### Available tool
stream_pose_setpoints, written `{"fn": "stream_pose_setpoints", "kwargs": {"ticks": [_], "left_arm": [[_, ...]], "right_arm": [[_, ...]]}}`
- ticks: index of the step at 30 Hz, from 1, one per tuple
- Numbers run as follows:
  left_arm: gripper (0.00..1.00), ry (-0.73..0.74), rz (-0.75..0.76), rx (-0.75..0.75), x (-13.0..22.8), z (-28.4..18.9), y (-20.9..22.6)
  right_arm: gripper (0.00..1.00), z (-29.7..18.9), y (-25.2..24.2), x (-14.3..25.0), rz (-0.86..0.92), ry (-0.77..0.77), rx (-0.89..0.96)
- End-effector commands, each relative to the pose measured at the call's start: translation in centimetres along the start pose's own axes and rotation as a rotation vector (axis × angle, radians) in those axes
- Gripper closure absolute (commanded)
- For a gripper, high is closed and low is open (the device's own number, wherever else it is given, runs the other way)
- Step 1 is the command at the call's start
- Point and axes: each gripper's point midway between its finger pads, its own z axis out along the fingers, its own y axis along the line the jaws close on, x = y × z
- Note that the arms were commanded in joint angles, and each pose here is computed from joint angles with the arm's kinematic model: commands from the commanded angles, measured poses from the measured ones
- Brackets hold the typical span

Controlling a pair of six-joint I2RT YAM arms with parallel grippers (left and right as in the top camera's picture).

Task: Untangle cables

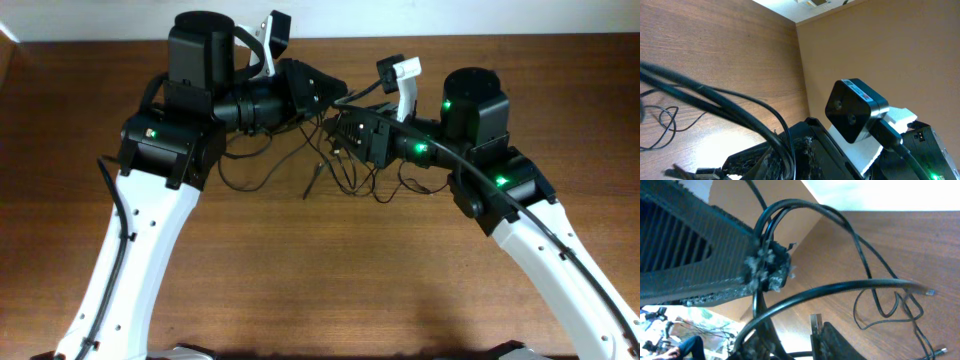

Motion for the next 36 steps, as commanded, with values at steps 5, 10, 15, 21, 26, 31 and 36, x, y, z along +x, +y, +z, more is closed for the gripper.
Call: {"fn": "stream_pose_setpoints", "kwargs": {"ticks": [5, 10, 15, 21, 26, 31, 36], "left_arm": [[0.87, -0.005, 0.325, -0.132, 0.5, -1.0, 2.3], [0.91, -0.073, 0.276, -0.524, -0.7, -3.0, 9.4], [0.9, -0.127, 0.28, -0.645, -1.8, -4.1, 11.2], [0.86, -0.124, 0.268, -0.698, -2.1, -4.0, 12.5], [0.86, -0.008, 0.248, -0.73, -0.3, -1.7, 14.6], [0.79, 0.192, 0.312, -0.75, 2.9, 4.3, 17.4], [0.66, 0.5, 0.552, -0.574, 8.5, 11.9, 18.9]], "right_arm": [[0.93, -0.3, -2.9, 0.5, 0.068, -0.006, 0.168], [0.96, -1.0, -5.6, 2.4, 0.136, 0.036, 0.312], [0.96, -2.9, -9.0, 5.7, 0.222, 0.121, 0.522], [0.91, -10.6, -14.7, 11.4, 0.272, 0.291, 1.037], [0.04, -17.8, -17.9, 12.3, 0.363, 0.313, 1.305], [0.01, -20.5, -19.7, 12.0, 0.524, 0.268, 1.244], [0.01, -20.8, -20.0, 11.8, 0.523, 0.259, 1.248]]}}
